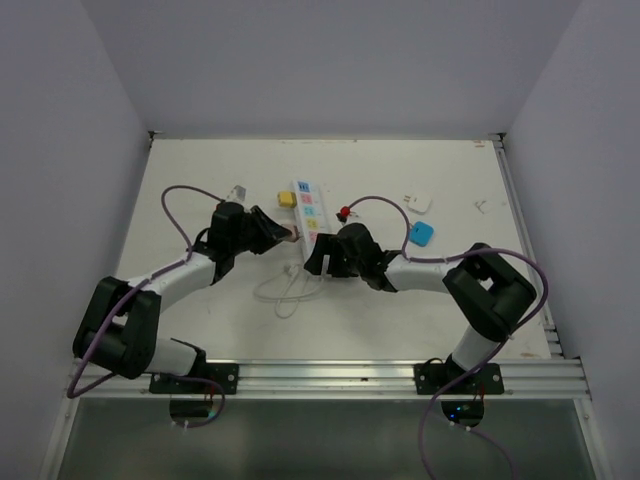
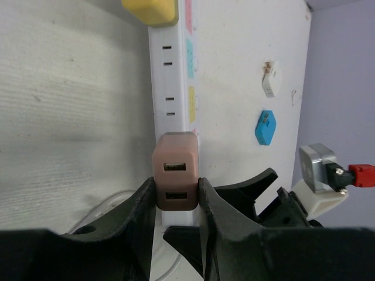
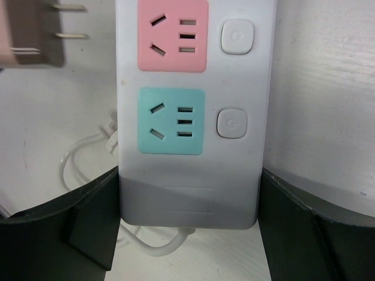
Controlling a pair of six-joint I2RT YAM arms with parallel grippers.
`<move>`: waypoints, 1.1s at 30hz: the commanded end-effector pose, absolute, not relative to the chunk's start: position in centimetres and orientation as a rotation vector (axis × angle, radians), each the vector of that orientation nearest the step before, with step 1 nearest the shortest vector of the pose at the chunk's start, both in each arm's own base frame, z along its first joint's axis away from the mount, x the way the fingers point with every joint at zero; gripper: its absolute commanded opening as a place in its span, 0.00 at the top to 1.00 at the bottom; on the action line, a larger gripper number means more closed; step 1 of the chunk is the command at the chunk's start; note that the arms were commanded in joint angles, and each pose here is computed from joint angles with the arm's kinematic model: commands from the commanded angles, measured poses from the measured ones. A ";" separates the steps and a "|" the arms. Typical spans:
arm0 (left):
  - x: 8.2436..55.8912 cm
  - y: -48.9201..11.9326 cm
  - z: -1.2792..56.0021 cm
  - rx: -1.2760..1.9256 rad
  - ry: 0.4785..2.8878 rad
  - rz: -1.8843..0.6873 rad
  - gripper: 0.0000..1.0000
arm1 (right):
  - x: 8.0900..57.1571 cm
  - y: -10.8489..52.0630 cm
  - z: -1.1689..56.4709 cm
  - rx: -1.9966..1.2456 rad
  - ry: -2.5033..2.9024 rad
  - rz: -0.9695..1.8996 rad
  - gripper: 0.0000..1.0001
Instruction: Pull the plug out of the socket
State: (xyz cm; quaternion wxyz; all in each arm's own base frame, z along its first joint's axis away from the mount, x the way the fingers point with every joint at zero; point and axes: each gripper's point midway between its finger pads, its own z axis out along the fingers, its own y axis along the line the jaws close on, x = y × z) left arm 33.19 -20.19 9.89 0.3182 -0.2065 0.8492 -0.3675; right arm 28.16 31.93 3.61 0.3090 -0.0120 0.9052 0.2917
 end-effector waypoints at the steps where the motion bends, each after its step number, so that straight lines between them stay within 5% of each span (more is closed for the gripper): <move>1: 34.2 -20.0 14.7 -0.479 2.075 -1.083 1.00 | 27.2 27.9 -1.2 0.054 2.539 0.564 1.00; 20: 35.5 -12.3 11.5 -0.567 2.077 -0.857 1.00 | 27.6 25.7 -0.9 0.067 2.532 0.476 1.00; 33: 38.8 -11.8 7.0 -0.641 2.116 -0.934 0.85 | 27.7 25.2 -0.3 0.034 2.520 0.446 1.00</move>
